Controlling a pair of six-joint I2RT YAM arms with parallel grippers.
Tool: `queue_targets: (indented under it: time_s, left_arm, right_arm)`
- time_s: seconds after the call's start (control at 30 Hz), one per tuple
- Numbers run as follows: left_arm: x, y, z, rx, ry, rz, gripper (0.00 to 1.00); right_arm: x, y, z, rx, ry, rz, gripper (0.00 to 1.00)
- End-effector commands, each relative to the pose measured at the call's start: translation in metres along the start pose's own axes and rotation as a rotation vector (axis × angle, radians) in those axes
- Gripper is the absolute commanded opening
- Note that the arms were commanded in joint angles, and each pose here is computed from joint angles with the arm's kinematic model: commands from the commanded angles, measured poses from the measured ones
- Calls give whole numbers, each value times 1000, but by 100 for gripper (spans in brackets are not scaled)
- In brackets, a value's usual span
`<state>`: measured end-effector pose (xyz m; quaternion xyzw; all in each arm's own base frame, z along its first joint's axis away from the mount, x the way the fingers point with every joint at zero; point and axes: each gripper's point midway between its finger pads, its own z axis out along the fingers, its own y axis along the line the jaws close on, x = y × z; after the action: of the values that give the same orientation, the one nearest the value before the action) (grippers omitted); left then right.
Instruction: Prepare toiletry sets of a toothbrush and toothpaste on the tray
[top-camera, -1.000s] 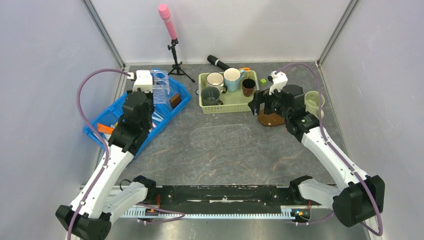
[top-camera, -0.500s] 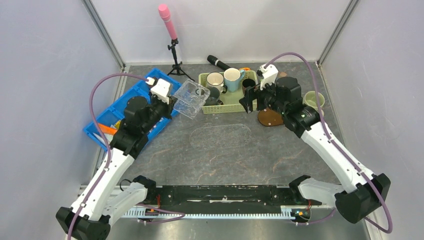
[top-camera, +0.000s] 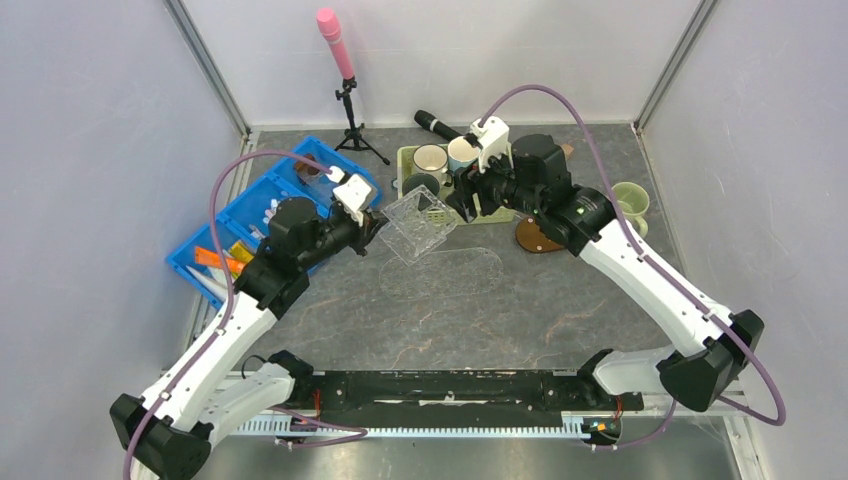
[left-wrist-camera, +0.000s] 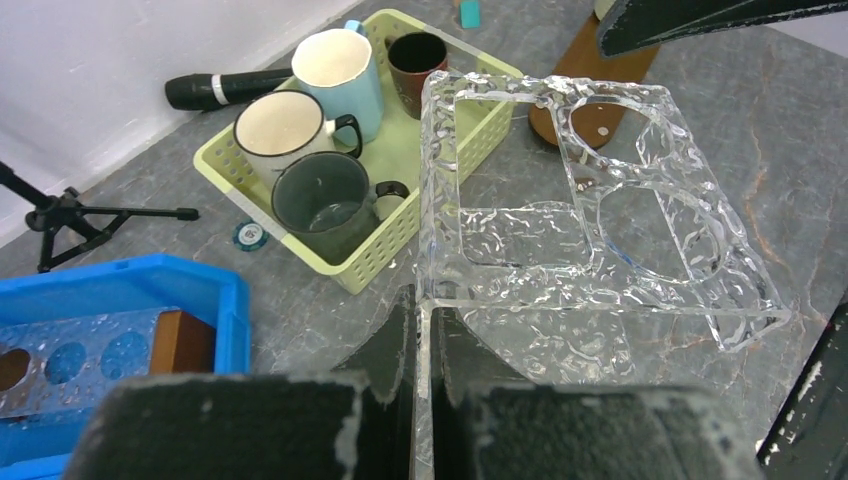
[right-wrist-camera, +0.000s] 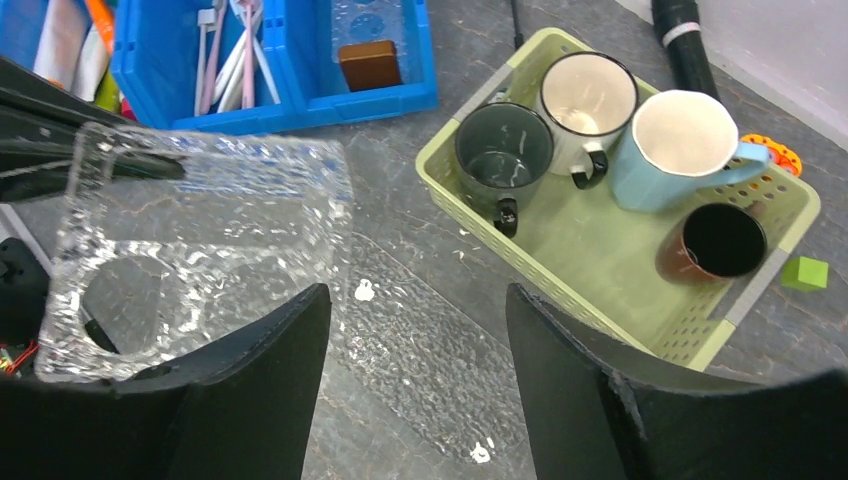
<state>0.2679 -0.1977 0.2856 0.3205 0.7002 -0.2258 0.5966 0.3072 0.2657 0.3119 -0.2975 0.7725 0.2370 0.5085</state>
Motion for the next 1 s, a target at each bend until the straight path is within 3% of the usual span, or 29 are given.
queue_targets:
  time_s: [0.0, 0.2, 0.97]
  left_arm:
    - [-14, -6, 5, 31, -60, 55, 2]
    - [-9, -16, 10, 63, -46, 63, 2]
    - [-20, -26, 14, 72, -74, 104, 2]
  right_arm:
    - [-25, 15, -5, -37, -37, -34, 70]
    - [-33, 26, 0, -71, -45, -32, 66]
    - [13, 35, 27, -79, 169, -20, 44]
